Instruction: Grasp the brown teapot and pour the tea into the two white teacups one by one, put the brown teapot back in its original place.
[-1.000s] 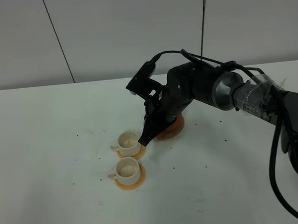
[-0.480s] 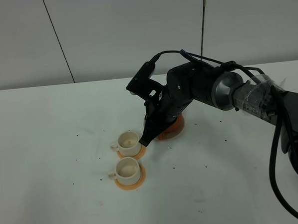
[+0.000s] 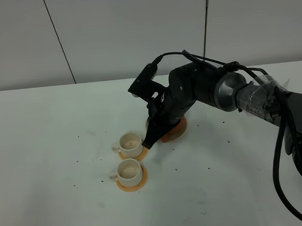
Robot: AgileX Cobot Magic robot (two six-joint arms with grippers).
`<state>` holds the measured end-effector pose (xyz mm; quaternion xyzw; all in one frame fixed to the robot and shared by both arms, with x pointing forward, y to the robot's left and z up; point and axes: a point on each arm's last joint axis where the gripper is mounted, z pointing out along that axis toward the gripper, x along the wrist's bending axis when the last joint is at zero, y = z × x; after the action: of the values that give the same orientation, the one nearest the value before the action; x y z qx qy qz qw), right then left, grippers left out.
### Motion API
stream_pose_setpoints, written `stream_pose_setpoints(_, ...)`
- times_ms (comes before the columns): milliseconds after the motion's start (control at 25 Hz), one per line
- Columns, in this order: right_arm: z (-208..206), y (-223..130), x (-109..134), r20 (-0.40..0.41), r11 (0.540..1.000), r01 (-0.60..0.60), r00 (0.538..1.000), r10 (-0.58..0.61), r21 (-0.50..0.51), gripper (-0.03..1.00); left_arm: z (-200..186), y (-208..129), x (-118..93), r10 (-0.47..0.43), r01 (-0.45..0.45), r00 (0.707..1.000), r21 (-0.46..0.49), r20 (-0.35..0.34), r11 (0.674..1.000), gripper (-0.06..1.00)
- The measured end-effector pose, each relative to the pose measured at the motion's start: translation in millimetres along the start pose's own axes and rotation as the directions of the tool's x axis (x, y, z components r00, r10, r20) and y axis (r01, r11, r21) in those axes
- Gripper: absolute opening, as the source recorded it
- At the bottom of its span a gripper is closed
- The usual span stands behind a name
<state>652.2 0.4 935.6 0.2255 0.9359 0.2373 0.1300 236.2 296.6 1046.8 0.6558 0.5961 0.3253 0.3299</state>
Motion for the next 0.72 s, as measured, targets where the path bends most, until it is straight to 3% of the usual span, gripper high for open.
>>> stream_pose_setpoints(720,-0.4,-1.4,0.7,-0.008,1.0,0.004,1.0,-0.004,0.017,0.02,0.0,0.0,0.0,0.0,0.0,1.0,0.0,0.0,1.0,0.23)
